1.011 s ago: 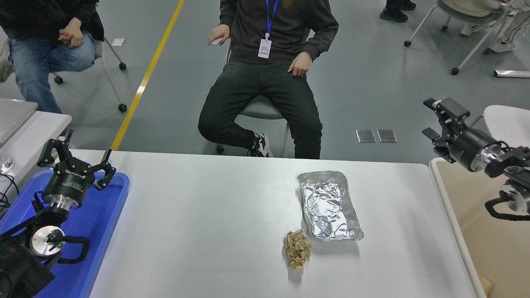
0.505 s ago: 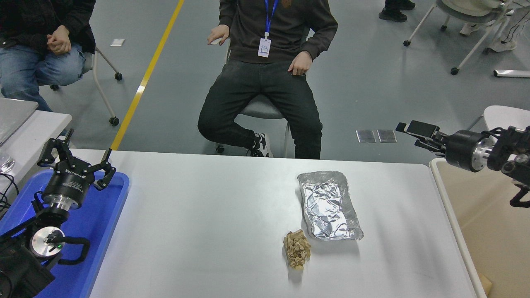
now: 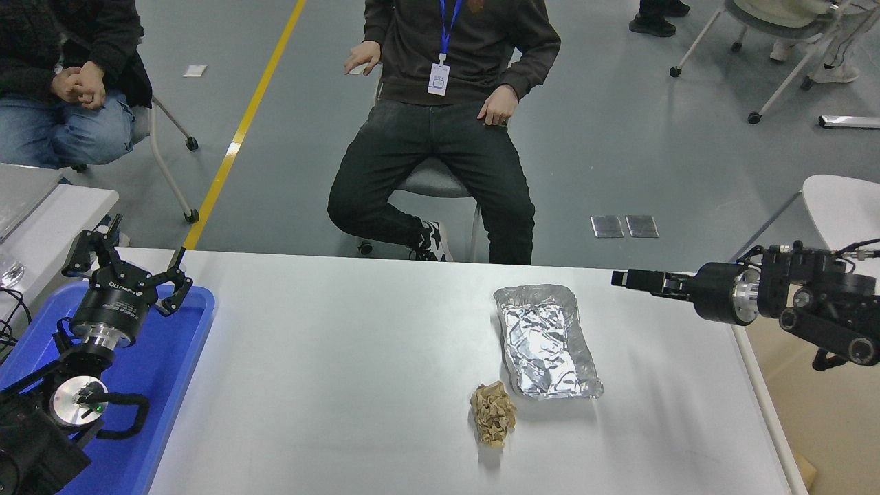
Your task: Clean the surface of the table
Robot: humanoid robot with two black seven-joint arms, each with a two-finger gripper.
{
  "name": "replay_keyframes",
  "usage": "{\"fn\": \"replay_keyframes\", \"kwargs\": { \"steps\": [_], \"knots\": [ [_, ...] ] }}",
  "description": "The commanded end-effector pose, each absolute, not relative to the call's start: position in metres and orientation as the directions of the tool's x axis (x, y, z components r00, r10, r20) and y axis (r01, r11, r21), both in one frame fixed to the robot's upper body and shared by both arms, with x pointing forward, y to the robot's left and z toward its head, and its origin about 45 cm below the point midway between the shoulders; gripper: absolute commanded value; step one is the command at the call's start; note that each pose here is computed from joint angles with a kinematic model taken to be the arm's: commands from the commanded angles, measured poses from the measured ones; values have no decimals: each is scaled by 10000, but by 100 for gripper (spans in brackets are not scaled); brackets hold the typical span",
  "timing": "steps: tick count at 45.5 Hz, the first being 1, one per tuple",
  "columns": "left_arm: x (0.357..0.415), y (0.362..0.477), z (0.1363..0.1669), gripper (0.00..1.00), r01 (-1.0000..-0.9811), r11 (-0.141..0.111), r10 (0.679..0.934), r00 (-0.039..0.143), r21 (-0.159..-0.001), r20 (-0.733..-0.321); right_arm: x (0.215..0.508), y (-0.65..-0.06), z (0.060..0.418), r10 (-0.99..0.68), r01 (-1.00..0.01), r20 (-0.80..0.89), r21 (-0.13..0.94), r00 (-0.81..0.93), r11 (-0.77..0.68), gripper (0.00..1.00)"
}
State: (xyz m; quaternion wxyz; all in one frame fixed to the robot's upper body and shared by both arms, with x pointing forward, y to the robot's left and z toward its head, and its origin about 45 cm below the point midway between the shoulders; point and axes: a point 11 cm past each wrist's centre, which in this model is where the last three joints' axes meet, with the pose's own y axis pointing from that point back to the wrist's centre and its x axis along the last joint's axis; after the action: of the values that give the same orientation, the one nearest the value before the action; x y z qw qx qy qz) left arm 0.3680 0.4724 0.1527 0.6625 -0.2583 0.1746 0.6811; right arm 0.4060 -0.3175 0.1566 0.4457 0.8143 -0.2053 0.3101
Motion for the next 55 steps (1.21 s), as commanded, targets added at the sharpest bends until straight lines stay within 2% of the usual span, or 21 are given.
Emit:
{"fn": "replay_keyframes", "kwargs": {
  "steps": [1, 5, 20, 25, 32, 52, 55],
  "knots": [
    [3682, 4723, 1529, 100, -9926, -610, 8122, 117, -1049, -5832, 3965, -2977, 1262, 472, -5755, 6946, 6301, 7178, -5213, 85],
    [3675, 4729, 1523, 100, -9927, -624, 8127, 93, -1030, -5826, 3897, -2982, 1165, 504, -5687, 6871, 6380, 7249, -5192, 85],
    [3681, 4728, 1529, 100, -9926, -621, 8127, 105, -1045, -5825, 3678, -2923, 888, 445, -5522, 6716, 6433, 7396, -5302, 81],
    [3682, 4723, 1529, 100, -9926, -610, 8122, 117, -1049, -5832, 3672, -2887, 874, 439, -5577, 6808, 6334, 7311, -5365, 78],
    [3682, 4723, 1529, 100, -9926, -610, 8122, 117, -1049, -5832, 3685, -2801, 873, 457, -5674, 7002, 6132, 7124, -5496, 68],
    [3675, 4729, 1523, 100, -9927, -624, 8127, 93, -1030, -5826, 3818, -2734, 787, 681, -6037, 7344, 6034, 6753, -5210, 68],
    [3682, 4723, 1529, 100, -9926, -610, 8122, 117, -1049, -5832, 3817, -2726, 785, 682, -6029, 7342, 6031, 6755, -5223, 68]
  ]
}}
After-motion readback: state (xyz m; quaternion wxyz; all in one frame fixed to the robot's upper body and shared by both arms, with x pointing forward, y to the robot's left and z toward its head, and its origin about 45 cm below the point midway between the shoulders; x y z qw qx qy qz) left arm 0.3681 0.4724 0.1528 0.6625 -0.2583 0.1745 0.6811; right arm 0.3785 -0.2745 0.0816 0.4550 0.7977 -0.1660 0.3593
